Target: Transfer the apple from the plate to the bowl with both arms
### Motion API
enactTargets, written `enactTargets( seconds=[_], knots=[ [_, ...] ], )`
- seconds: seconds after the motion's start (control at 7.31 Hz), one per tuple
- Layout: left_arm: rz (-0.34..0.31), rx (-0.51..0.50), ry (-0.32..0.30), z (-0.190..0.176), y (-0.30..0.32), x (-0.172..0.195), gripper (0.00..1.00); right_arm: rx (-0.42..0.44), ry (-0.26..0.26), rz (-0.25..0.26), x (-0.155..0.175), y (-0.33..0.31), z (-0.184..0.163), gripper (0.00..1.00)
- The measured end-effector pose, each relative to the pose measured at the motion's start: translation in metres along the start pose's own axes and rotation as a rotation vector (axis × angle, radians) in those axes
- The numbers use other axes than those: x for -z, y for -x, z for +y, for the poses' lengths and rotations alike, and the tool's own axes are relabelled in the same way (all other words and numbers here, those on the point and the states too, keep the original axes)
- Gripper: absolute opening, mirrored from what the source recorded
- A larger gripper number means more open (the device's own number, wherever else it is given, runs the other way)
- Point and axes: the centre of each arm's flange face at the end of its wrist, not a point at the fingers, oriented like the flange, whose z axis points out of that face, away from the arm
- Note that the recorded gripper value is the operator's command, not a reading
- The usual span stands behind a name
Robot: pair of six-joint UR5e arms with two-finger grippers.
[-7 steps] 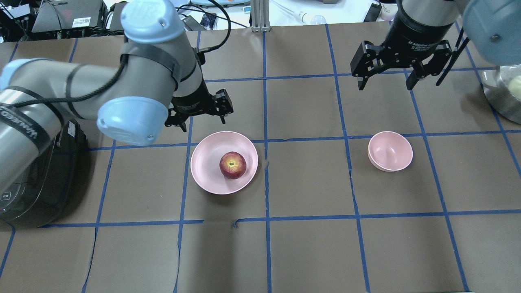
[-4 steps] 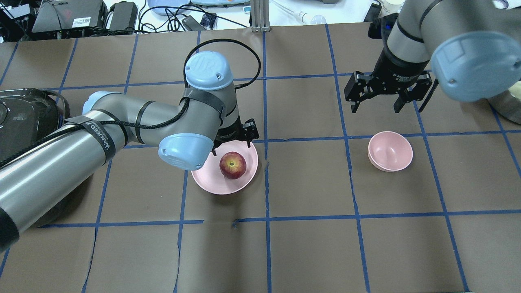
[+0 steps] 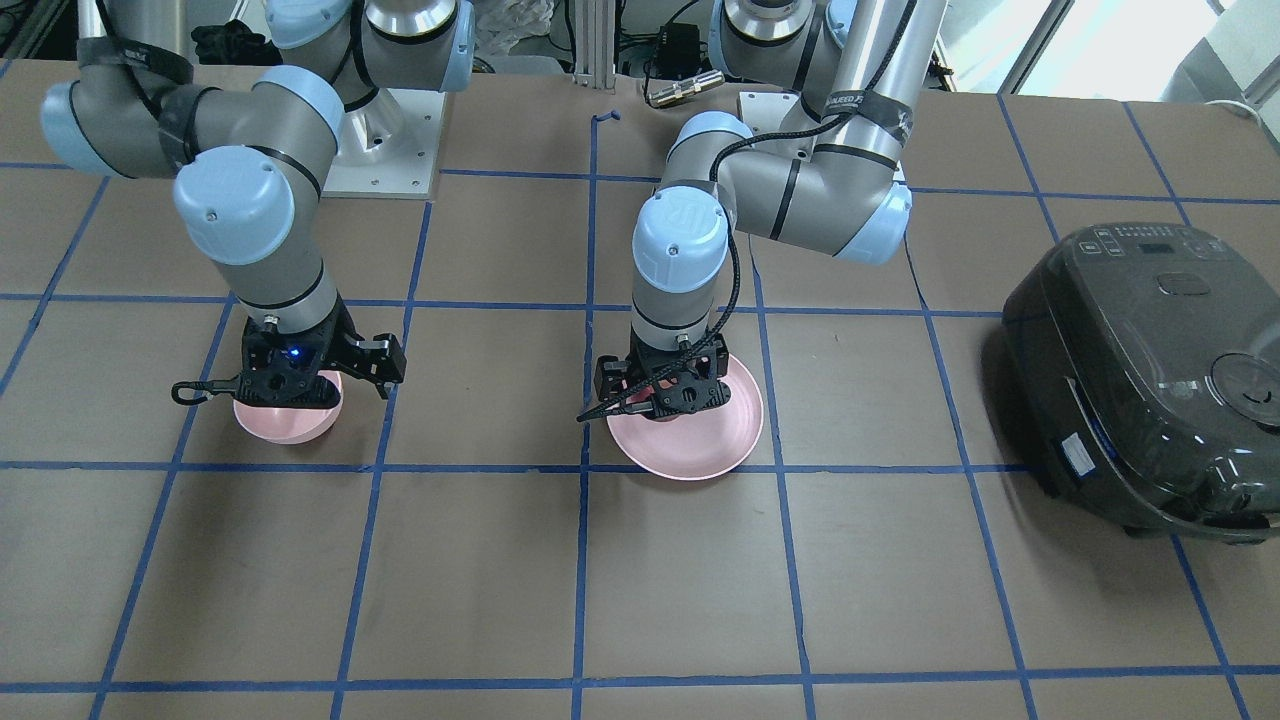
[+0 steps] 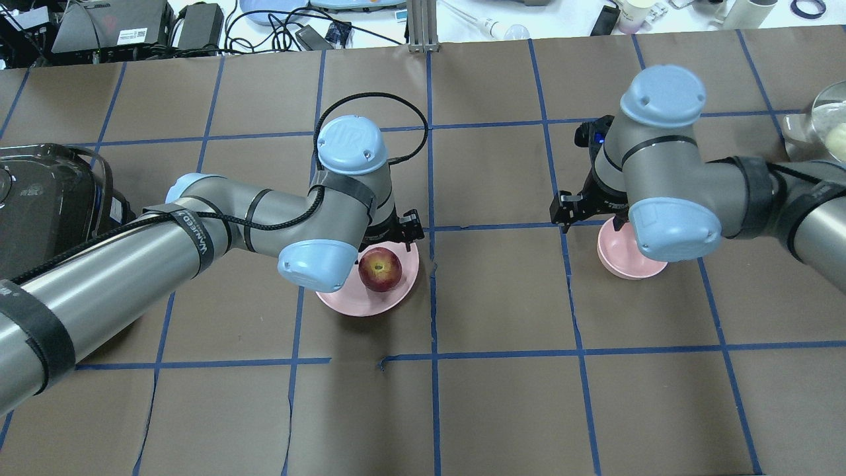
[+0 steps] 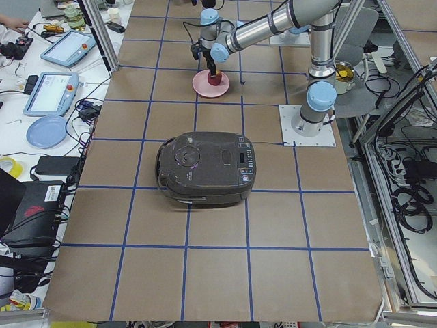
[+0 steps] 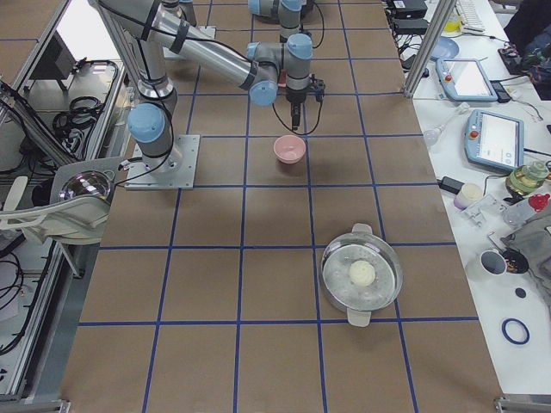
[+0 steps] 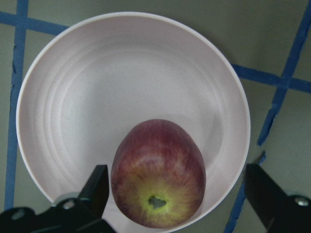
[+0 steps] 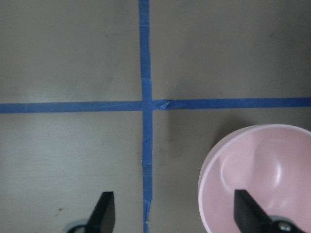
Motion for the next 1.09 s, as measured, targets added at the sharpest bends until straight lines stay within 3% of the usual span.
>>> enactTargets(
  seconds=[0.27, 0.55, 0.82, 1.09],
  knots=[
    [-0.011, -0.002, 0.016, 0.000, 0.000, -0.013, 1.00, 0.018, 0.018, 0.047, -0.022, -0.007, 0.007, 0.37],
    [-0.015, -0.004, 0.021, 0.000, 0.000, -0.016, 1.00, 0.025, 0.042, 0.065, -0.033, -0.015, 0.012, 0.17],
    [-0.015, -0.006, 0.023, 0.000, 0.000, -0.017, 0.98, 0.033, 0.049, 0.067, -0.036, -0.019, 0.013, 0.02],
    [-0.018, -0.007, 0.027, 0.000, 0.000, -0.020, 0.89, 0.033, 0.043, 0.067, -0.033, -0.019, 0.012, 0.00]
  ],
)
